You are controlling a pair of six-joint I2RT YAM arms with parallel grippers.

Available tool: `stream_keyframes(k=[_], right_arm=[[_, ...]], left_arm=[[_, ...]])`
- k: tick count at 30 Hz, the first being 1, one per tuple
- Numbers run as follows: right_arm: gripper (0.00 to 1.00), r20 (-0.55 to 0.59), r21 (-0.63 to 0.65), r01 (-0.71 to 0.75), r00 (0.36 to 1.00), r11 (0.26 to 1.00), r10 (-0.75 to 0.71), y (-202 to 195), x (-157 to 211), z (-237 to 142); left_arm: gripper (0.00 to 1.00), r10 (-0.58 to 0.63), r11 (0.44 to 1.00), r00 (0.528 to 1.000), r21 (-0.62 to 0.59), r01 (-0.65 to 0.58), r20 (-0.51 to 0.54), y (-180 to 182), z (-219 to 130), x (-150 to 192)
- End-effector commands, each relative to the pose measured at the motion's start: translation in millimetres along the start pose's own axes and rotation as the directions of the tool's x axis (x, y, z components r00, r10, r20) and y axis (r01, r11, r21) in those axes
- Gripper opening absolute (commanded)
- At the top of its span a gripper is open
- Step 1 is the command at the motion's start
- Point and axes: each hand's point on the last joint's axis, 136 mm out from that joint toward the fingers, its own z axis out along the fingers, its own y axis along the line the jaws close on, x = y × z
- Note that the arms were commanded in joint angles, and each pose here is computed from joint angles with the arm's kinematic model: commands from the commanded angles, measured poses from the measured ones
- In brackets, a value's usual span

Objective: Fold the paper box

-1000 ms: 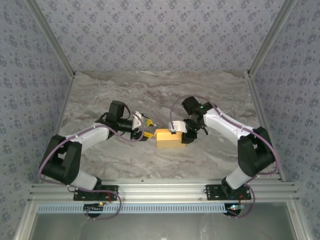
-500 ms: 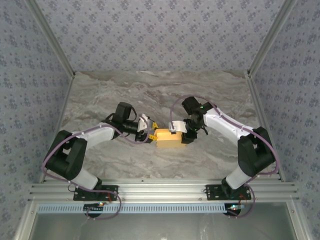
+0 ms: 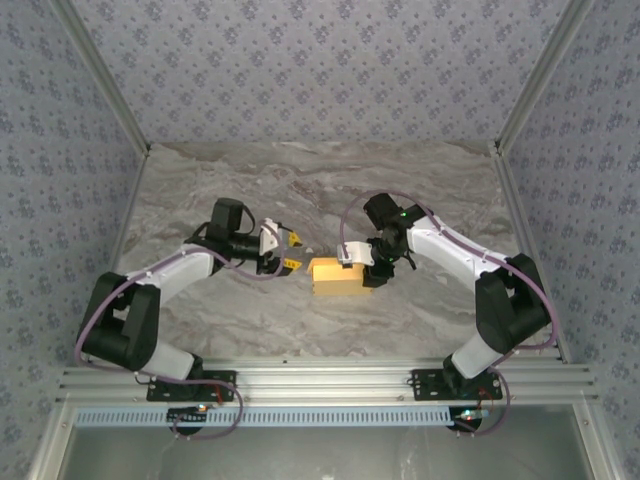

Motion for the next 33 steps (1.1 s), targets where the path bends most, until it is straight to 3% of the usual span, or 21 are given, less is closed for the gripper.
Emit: stream_keyframes(k=[1,7,18,20,23,33], right_arm=[[0.31,-0.116,-0.128,-0.075,0.991,0.989,0.06,30,29,18],[0.31,-0.119,-0.129,-0.08,0.991,0.988,0.065,31,29,17],[0.39,-0.109,-0.103,-0.073,0.992,0.992,0.062,27,27,18],[0.4,-0.106,-0.099,-0.075,0.992,0.992,0.064,26,26,18],[0.41,-0.109,-0.1,-0.076,0.992,0.992,0.065,25,27,18],[0.46,-0.083,-0.077,-0.082,0.994,0.994,0.075,19,20,14]], left_arm=[[0.55,0.005,1.0,1.0,0.027,-0.005,0.029,4,8,-5],[0.55,0.011,0.996,1.0,0.09,-0.013,0.021,-6,33,-6],[0.54,0.027,0.993,0.999,0.115,-0.03,0.022,-18,30,-8],[0.52,0.022,0.991,1.0,0.129,-0.024,0.019,-20,31,-5],[0.4,0.027,0.988,0.999,0.15,-0.03,0.021,-25,32,-3],[0.4,0.049,0.983,0.999,0.179,-0.049,0.008,-34,31,-2]])
